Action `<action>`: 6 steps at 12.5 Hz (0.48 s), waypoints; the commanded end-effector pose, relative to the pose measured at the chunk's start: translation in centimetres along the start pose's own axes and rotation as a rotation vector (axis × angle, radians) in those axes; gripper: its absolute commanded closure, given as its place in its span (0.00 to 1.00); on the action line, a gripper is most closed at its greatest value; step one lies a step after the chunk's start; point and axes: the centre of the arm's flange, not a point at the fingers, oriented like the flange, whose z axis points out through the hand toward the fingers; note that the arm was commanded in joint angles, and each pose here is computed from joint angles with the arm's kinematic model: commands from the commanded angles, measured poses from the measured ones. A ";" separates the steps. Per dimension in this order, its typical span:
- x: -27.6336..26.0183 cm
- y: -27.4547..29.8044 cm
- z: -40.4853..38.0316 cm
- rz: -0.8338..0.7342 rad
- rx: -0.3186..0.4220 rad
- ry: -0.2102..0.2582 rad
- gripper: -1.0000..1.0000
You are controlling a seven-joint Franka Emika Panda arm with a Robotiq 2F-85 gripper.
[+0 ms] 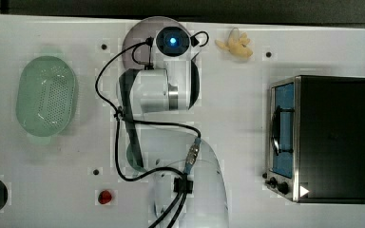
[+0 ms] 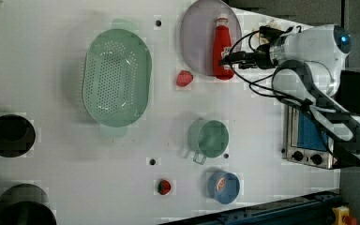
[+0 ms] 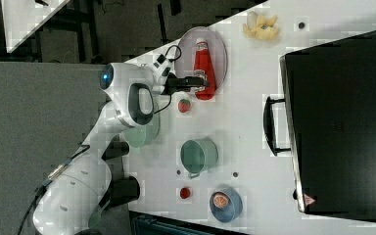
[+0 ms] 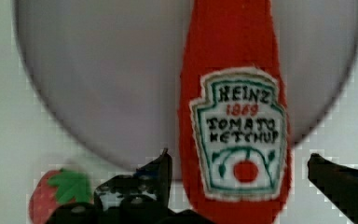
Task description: Pick ketchup from plate and place it on table.
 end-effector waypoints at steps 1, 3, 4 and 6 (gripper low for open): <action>1.4 0.6 0.2 -0.046 -0.009 0.058 0.00; 1.8 0.4 1.4 -0.047 -0.002 0.078 0.00; 1.9 0.3 1.9 -0.047 0.000 0.083 0.00; 2.2 0.1 2.4 -0.050 0.004 0.096 0.00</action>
